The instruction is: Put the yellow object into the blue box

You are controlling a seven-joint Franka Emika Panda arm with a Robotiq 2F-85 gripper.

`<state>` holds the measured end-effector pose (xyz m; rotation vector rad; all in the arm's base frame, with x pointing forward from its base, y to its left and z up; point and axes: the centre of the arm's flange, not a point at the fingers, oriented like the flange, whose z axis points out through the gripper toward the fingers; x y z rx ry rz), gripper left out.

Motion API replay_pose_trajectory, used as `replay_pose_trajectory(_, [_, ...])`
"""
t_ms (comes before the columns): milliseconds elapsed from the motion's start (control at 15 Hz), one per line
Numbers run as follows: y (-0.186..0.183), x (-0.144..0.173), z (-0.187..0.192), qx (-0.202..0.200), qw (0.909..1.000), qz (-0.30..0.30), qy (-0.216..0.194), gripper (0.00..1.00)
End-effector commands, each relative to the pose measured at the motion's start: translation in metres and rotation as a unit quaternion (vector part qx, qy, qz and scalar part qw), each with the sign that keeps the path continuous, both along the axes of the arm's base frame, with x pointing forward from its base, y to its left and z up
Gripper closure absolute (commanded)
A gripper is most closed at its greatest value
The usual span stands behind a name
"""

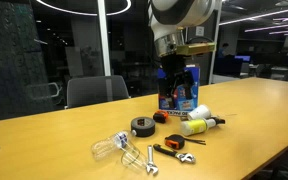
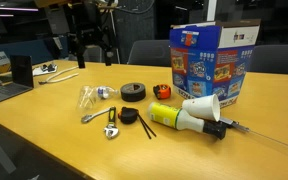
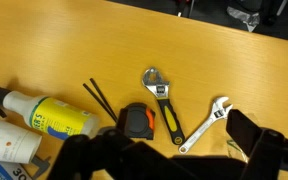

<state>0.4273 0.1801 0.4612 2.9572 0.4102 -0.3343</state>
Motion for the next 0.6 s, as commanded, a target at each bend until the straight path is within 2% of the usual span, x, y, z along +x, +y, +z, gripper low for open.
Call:
replay_pose_trajectory(0, [0.0004,0.0006,0.0022,0.001,1.0,0.0,-0.002,0.0])
replay_pose_trajectory(533, [0.0007,0.0009,0.0048,0.002,1.0,0.0,-0.005,0.0])
